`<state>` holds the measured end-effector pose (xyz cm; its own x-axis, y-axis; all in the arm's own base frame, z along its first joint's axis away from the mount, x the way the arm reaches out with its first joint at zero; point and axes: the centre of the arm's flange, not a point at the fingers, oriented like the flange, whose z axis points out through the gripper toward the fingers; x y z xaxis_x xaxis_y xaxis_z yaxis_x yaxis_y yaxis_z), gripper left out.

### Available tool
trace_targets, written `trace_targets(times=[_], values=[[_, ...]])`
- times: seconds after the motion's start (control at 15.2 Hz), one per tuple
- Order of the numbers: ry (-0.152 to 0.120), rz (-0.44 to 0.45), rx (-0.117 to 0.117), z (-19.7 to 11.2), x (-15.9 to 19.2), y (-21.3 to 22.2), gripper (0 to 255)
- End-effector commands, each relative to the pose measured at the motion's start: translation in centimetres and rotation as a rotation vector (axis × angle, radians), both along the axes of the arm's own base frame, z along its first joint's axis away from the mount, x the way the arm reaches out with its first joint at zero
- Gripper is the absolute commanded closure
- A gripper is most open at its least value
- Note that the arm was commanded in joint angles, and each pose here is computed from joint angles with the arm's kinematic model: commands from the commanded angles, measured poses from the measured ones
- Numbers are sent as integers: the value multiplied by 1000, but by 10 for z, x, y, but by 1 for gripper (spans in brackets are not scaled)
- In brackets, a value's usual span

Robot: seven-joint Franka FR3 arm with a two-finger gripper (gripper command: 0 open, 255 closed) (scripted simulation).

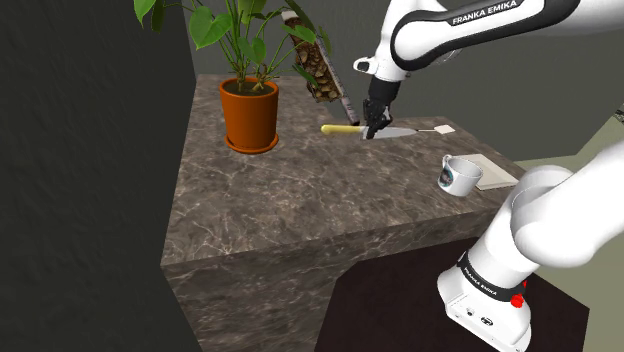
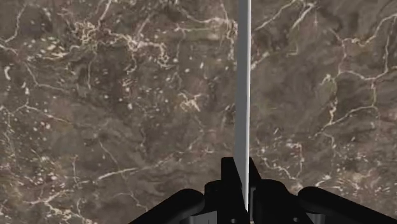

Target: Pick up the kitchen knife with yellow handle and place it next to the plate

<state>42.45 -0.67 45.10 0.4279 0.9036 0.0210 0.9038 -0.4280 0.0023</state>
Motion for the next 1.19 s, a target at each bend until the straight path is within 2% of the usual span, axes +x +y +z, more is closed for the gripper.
trace_targets(times=[0.0, 1.12], values=[[0, 1, 0, 0, -1, -26, 255], [0, 1, 0, 0, -19, -250, 255]])
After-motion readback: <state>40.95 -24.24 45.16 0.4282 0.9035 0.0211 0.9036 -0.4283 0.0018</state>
